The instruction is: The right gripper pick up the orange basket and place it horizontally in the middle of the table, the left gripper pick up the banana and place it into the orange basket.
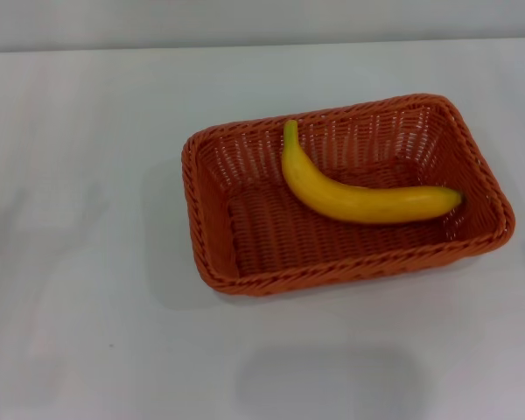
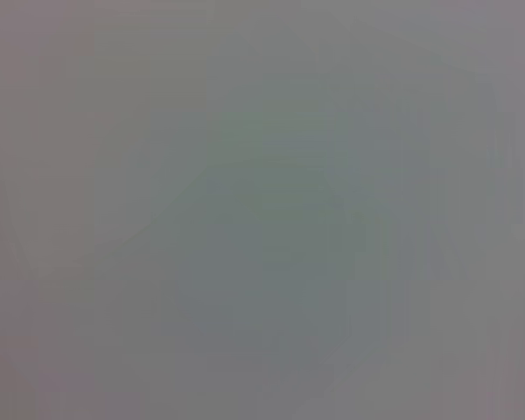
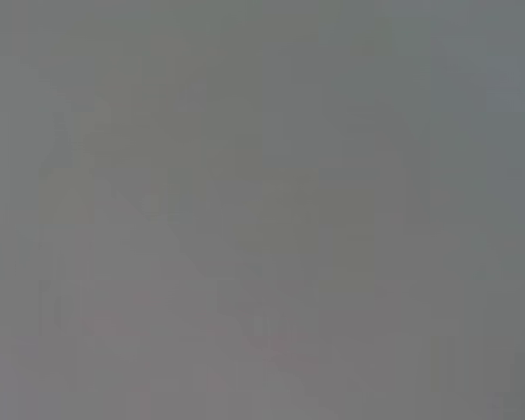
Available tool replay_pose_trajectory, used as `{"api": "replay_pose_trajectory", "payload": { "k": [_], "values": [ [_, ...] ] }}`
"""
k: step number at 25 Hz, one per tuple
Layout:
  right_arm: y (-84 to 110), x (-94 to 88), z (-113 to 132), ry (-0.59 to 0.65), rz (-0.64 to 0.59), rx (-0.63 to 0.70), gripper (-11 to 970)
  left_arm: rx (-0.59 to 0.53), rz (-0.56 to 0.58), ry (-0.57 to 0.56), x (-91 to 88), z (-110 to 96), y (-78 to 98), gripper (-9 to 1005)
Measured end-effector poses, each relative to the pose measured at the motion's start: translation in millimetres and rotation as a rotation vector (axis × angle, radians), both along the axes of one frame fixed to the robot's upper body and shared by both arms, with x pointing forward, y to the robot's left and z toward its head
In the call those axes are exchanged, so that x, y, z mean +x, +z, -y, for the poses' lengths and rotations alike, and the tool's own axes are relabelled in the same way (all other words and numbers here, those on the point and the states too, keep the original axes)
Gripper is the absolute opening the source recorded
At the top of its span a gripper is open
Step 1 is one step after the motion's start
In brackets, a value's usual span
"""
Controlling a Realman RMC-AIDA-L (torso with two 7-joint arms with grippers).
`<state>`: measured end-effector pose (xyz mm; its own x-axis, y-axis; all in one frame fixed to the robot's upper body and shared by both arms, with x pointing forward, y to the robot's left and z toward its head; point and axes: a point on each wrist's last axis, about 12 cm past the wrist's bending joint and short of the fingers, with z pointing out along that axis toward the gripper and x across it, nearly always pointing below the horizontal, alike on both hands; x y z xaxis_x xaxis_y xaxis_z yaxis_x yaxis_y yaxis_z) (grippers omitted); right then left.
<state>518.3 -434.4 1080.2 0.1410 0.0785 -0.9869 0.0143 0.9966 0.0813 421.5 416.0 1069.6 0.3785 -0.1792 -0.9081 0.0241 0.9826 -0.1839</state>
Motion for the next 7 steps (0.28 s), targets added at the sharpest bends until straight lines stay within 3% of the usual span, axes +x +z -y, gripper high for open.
{"api": "replay_pose_trajectory", "payload": {
  "k": [7],
  "values": [
    [-4.3, -9.4, 3.3, -0.020, 0.006, 0.007, 693, -0.017, -0.003, -0.006, 10.0, 5.9, -3.0, 881]
  ]
}}
